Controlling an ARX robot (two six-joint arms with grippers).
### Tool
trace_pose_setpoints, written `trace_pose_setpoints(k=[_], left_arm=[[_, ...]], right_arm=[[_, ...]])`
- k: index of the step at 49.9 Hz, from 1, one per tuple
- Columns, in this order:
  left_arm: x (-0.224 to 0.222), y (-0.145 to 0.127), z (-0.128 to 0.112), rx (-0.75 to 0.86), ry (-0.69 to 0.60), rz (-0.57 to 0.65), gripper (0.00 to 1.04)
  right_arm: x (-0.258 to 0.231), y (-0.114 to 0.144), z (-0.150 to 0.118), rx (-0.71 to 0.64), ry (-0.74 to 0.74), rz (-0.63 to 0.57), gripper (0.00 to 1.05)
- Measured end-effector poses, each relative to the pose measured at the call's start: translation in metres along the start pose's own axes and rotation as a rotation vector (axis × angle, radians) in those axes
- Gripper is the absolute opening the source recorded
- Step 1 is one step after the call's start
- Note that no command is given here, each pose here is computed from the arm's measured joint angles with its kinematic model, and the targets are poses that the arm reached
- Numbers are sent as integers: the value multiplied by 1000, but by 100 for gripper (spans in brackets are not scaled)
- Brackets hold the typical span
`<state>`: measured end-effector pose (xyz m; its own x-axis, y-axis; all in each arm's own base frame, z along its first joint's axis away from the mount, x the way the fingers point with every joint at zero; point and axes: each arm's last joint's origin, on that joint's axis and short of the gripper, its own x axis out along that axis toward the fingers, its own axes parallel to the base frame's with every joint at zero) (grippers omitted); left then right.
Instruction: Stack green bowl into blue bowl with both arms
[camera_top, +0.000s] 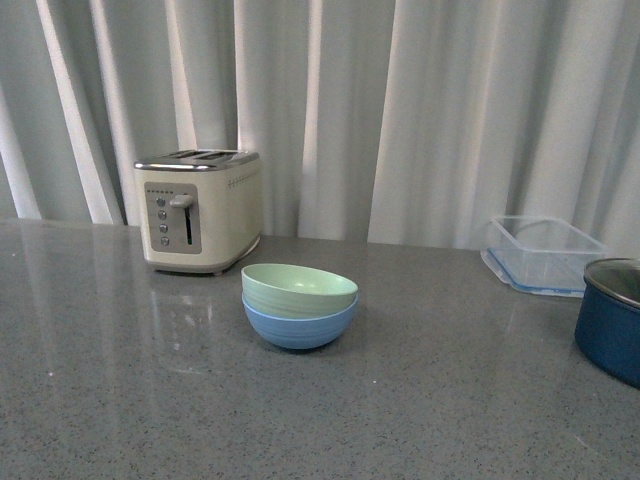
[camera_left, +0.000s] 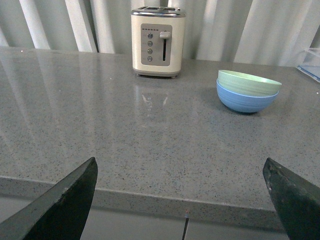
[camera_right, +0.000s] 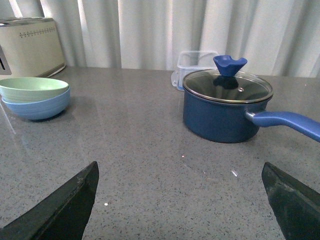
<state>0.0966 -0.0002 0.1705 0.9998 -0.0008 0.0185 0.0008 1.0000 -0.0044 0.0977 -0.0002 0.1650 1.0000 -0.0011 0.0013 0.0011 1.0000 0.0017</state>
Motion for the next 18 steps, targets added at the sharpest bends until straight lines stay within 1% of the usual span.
trace_pose_setpoints(k=[18], left_arm=[[0,0,0,0,0,0,98]], right_arm=[[0,0,0,0,0,0,95]])
